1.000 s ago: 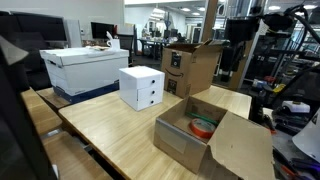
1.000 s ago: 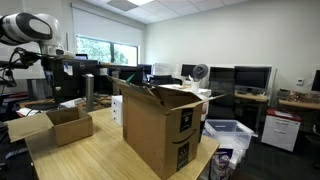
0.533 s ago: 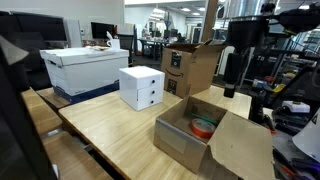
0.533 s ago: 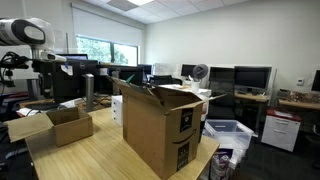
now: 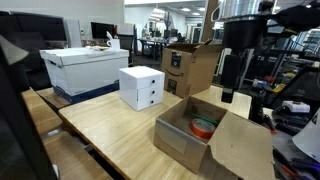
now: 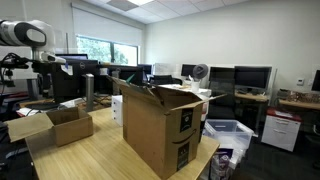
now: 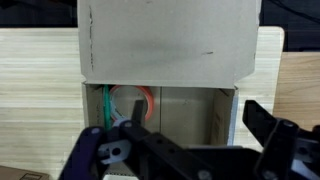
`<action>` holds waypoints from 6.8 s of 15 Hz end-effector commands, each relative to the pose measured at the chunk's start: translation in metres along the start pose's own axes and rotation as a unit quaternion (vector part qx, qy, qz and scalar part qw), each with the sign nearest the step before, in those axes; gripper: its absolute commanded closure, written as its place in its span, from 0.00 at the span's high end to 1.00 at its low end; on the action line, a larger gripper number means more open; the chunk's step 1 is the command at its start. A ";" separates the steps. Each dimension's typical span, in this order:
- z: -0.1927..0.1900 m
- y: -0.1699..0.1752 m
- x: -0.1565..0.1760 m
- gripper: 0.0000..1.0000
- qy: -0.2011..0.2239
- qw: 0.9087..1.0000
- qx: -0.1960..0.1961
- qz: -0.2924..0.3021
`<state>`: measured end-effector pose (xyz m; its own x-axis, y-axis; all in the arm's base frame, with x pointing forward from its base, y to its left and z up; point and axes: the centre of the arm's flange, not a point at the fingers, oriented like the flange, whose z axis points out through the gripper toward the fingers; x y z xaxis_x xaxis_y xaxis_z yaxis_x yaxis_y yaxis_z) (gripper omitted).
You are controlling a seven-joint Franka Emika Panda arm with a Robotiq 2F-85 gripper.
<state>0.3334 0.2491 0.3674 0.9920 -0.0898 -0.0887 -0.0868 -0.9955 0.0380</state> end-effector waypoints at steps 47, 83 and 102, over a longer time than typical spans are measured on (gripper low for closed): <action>0.093 -0.112 0.098 1.00 0.028 0.998 -0.051 0.026; 0.042 -0.066 0.137 0.06 -0.066 0.954 0.267 0.124; 0.017 0.004 0.130 0.06 -0.065 0.857 0.502 0.096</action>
<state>0.4805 0.2493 0.3378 0.9248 -0.2321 -0.3015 -0.3801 -0.5273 -0.7599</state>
